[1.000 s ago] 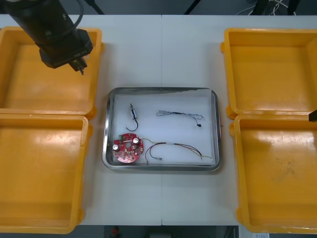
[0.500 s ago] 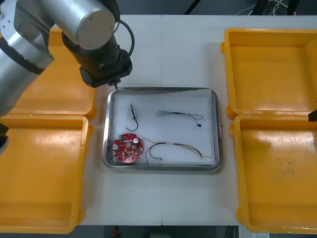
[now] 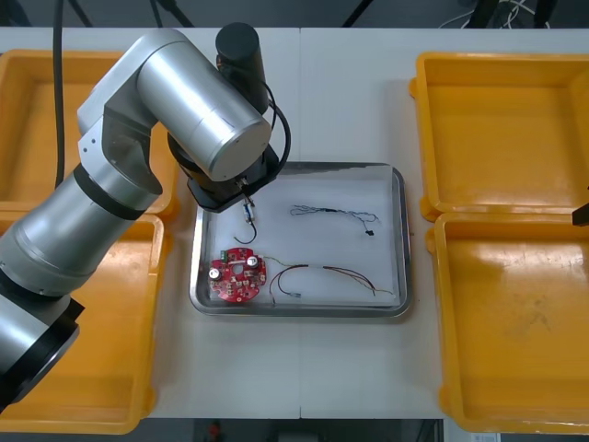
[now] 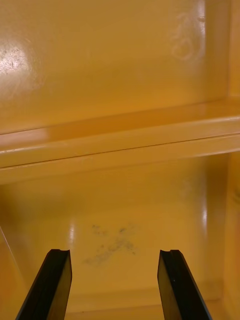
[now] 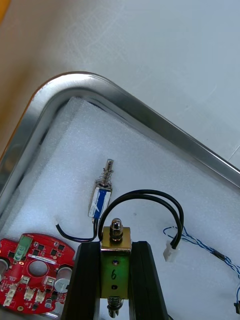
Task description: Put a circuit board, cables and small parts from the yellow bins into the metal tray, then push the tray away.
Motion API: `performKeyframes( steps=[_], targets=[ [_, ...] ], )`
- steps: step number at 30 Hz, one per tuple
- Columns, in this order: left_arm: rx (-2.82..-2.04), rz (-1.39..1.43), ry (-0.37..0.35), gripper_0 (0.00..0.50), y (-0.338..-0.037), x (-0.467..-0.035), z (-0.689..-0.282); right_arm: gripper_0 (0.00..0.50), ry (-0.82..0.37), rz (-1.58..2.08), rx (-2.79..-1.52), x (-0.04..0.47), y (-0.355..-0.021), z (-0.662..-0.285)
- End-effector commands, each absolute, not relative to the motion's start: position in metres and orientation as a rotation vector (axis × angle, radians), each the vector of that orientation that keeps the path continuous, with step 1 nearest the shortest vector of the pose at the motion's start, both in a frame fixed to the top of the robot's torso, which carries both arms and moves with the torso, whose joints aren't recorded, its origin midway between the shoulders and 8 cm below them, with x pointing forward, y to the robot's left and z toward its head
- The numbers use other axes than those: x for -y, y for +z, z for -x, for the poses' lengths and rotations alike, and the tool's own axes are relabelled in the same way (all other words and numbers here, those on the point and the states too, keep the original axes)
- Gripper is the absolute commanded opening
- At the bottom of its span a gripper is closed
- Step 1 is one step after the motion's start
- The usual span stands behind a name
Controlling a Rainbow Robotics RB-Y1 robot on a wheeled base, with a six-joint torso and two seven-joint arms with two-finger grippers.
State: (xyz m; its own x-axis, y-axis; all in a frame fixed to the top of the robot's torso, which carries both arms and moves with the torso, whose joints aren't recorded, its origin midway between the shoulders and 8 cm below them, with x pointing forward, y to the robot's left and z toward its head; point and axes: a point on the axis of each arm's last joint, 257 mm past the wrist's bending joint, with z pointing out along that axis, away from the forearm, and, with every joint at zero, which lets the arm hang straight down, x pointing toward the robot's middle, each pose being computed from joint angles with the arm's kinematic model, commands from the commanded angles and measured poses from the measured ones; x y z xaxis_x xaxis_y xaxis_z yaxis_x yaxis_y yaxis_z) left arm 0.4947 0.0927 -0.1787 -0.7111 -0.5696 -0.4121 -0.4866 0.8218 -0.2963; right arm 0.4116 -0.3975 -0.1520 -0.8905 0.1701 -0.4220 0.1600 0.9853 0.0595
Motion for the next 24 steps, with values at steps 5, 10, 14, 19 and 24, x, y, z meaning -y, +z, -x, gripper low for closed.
performKeyframes(
  steps=[5, 10, 14, 19, 24],
  targets=[
    [-2.528, 0.666, -0.153, 0.000, -0.216, -0.064, -0.494, 0.500, 0.028, -0.203, -2.656, 0.399, -0.141, -0.415],
    [-2.534, 0.640, -0.141, 0.000, -0.236, -0.054, -0.496, 0.500, 0.028, -0.203, -2.656, 0.399, -0.141, -0.415],
    [-2.544, 0.622, -0.140, 0.000, -0.246, -0.046, -0.494, 0.500, 0.028, -0.203, -2.656, 0.399, -0.141, -0.415],
    [-2.528, 0.576, -0.158, 0.000, -0.251, -0.035, -0.496, 0.500, 0.028, -0.203, -2.656, 0.399, -0.141, -0.415],
    [-2.523, 0.569, -0.163, 0.005, -0.251, -0.033, -0.497, 0.500, 0.028, -0.203, -2.656, 0.399, -0.141, -0.415]
  ],
)
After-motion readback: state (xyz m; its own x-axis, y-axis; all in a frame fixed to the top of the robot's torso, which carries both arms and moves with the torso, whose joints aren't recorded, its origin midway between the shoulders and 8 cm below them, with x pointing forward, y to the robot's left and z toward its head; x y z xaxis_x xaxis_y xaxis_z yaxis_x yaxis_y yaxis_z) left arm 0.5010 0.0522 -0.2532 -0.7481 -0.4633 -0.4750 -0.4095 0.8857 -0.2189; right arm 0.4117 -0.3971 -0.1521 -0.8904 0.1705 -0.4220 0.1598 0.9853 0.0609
